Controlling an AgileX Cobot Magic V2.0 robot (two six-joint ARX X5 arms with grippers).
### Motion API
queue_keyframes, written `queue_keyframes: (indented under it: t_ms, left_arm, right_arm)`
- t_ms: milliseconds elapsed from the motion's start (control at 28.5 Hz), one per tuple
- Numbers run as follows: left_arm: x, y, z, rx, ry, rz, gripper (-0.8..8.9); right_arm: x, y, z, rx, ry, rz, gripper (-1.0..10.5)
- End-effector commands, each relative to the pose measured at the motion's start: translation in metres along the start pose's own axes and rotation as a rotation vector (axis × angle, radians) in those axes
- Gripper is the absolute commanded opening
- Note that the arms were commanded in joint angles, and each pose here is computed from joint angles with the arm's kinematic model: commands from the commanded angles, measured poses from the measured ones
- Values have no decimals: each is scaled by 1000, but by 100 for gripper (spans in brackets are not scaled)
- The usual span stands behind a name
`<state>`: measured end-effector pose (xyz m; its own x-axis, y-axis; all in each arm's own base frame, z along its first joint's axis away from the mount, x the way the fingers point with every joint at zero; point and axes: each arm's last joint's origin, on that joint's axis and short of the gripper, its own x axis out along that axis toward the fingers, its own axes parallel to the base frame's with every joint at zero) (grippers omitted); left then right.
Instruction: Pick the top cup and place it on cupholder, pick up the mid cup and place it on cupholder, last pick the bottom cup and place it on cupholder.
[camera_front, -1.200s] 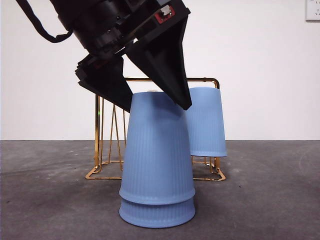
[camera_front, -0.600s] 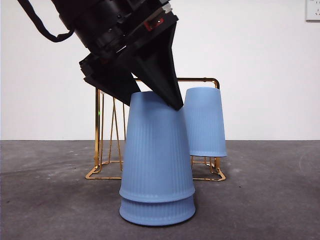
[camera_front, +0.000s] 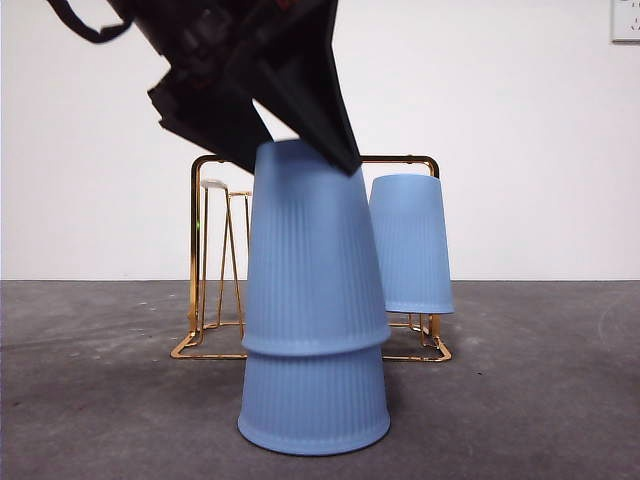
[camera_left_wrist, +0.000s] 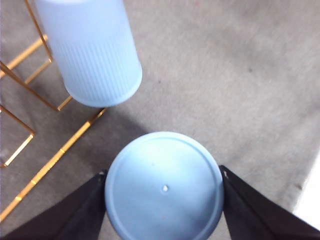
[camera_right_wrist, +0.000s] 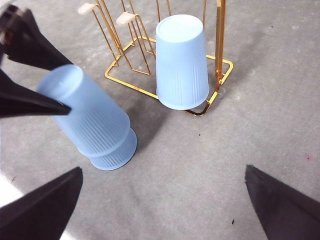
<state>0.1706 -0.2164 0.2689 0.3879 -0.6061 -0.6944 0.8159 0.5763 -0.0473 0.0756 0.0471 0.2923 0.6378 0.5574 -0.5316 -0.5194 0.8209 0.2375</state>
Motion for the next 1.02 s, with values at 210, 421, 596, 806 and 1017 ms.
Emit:
queue_keyframes:
  t_ms: [210,421,596,806,1017]
  left_arm:
    - [-57,-6,15,15,-164,4,242]
    - [-126,-5,34,0,-311,149,243]
    - [-139,9,38,-44,-347,288,244]
    - [-130,36,39,-115,-314,385,244]
    - [-104,66,40,-171,-241,340,244]
  right_arm:
    - [-1,1,2,-1,-12,6,516]
    - [-1,1,2,-3,-13,6,516]
    - [-1,1,2,-4,-12,6,516]
    - [-1,1,2,-4,-12,6,516]
    - [-1,1,2,-8,-13,6,516]
